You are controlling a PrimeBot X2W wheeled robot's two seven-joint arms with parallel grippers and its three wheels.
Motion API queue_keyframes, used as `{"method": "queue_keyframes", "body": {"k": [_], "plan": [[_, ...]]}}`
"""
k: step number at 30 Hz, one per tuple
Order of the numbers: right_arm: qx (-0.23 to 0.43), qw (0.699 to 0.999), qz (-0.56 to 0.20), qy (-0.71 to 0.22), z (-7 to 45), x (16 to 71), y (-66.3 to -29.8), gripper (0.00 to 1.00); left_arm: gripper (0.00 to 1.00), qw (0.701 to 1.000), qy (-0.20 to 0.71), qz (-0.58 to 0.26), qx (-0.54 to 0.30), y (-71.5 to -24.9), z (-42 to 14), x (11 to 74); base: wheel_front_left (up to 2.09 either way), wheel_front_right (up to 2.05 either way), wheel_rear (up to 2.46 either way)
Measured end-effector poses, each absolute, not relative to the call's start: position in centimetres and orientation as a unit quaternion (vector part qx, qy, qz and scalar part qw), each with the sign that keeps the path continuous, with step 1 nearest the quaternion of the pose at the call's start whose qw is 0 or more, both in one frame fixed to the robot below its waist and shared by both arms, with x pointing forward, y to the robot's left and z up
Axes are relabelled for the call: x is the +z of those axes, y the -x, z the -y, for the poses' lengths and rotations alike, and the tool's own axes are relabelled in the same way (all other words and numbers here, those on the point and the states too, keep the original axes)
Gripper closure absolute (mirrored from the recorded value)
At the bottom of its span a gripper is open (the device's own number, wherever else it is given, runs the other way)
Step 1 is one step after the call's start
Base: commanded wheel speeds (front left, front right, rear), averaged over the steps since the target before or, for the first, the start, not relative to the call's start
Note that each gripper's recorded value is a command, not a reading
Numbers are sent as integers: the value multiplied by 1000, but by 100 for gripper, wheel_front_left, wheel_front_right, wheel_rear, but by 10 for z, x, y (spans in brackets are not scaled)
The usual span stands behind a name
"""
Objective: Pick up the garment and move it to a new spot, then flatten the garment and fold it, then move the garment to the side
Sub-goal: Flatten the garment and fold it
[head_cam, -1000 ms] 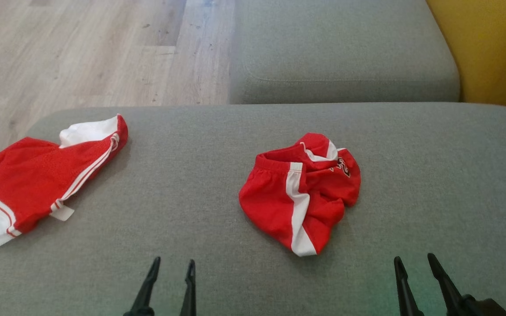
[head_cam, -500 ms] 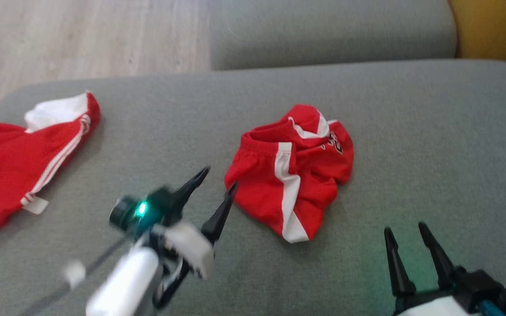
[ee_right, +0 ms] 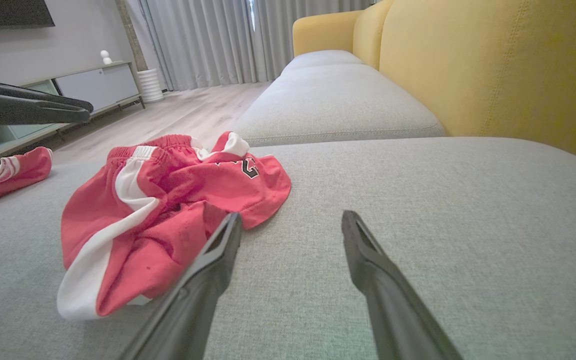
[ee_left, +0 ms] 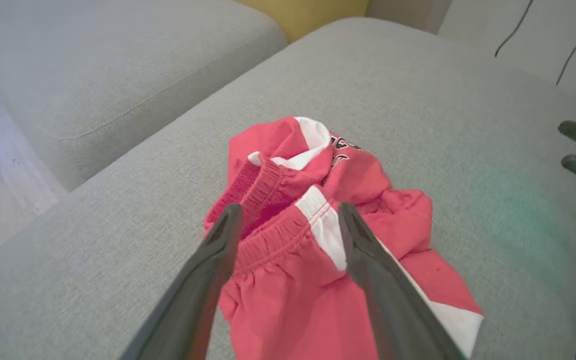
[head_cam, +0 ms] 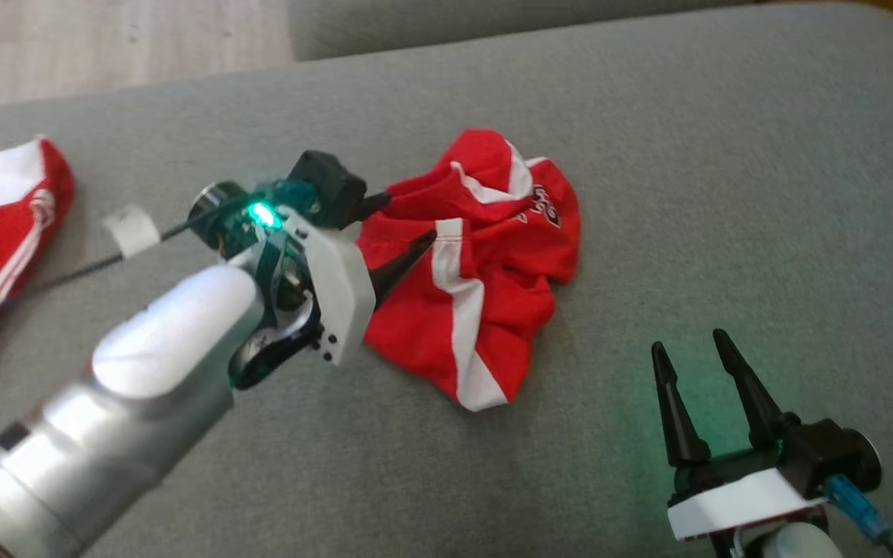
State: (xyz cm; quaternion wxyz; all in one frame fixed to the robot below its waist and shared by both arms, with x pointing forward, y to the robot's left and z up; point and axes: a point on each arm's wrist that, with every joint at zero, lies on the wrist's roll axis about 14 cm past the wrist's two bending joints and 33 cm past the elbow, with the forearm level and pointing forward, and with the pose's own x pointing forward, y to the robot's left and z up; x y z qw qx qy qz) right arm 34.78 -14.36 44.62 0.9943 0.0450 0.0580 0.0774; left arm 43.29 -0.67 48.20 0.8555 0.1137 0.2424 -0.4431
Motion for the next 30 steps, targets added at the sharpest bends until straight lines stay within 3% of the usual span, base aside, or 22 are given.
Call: {"method": "queue_keyframes", "body": {"k": [7,14,24,30], "plan": [[62,994,-75,-44,153,436,-347,0,0,810,-176,-280,-485,-438,24,459,0,0,0],[39,995,-77,-47,166,435,-347,0,0,792,-191,-306,-493,-448,32,450,0,0,0],[26,996,-75,-45,174,437,-344,0,0,741,-204,-374,-519,-410,30,431,0,0,0],[31,996,-69,-46,172,440,-346,0,0,726,-221,-382,-527,-392,21,432,0,0,0]]}}
